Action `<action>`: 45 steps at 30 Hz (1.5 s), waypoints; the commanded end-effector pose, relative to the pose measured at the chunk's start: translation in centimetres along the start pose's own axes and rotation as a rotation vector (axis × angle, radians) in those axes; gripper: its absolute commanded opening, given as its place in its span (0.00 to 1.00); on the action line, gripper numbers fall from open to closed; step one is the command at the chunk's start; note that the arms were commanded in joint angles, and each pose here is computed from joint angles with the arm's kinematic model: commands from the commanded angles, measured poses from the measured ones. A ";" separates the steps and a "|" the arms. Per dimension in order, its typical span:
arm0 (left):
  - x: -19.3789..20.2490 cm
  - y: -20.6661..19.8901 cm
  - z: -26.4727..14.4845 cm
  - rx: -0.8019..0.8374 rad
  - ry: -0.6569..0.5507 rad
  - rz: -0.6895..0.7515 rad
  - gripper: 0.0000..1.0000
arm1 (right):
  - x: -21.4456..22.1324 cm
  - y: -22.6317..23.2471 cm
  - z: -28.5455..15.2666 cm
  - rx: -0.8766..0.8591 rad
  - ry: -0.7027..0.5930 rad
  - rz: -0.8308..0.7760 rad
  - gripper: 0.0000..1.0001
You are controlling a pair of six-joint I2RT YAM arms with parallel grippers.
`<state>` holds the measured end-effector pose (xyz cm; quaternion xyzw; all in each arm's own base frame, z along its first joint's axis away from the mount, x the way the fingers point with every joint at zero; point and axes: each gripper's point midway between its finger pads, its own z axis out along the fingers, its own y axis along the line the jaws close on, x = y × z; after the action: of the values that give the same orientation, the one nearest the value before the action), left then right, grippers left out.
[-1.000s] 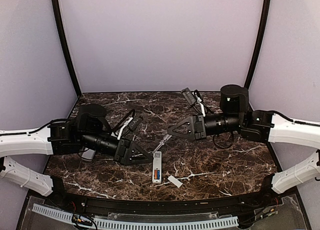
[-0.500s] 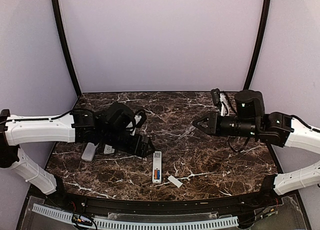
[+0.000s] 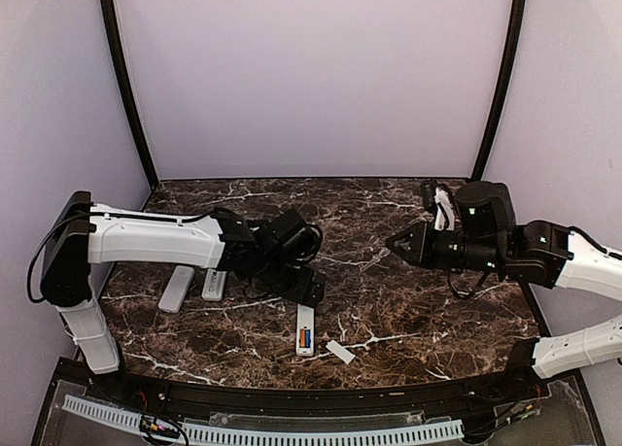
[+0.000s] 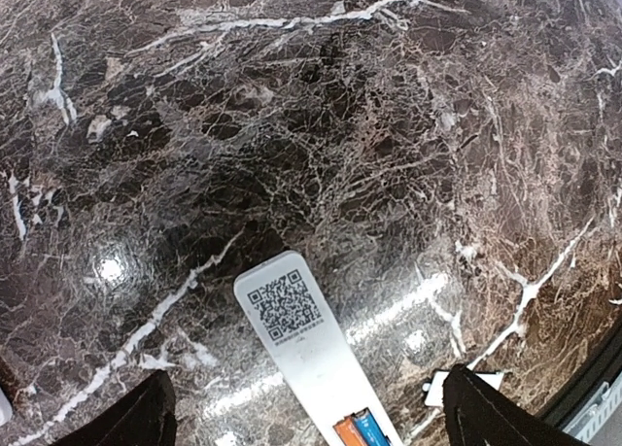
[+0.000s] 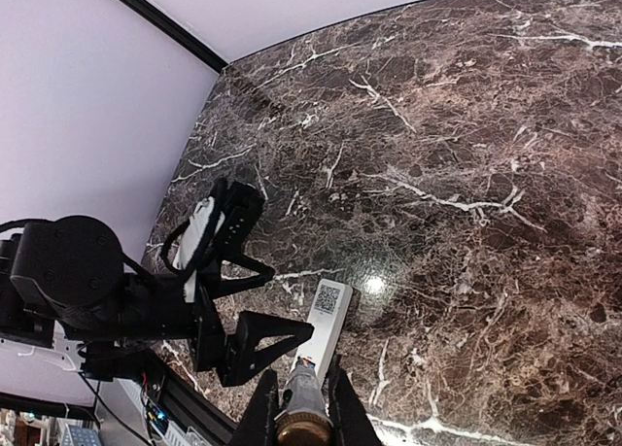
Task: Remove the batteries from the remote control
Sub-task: Adjust the remote control without the battery cover at the center of the board.
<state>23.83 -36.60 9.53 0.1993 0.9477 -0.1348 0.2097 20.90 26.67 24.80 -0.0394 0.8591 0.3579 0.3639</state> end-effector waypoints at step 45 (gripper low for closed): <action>2.2 5.9 4.6 -0.400 0.151 0.012 0.99 | 0.9 -0.5 1.1 -0.010 0.010 0.074 0.00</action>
<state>27.03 -34.62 3.63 0.1733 0.9645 0.0359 0.1960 20.83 27.03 23.26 -0.0172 0.8662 0.3647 0.3413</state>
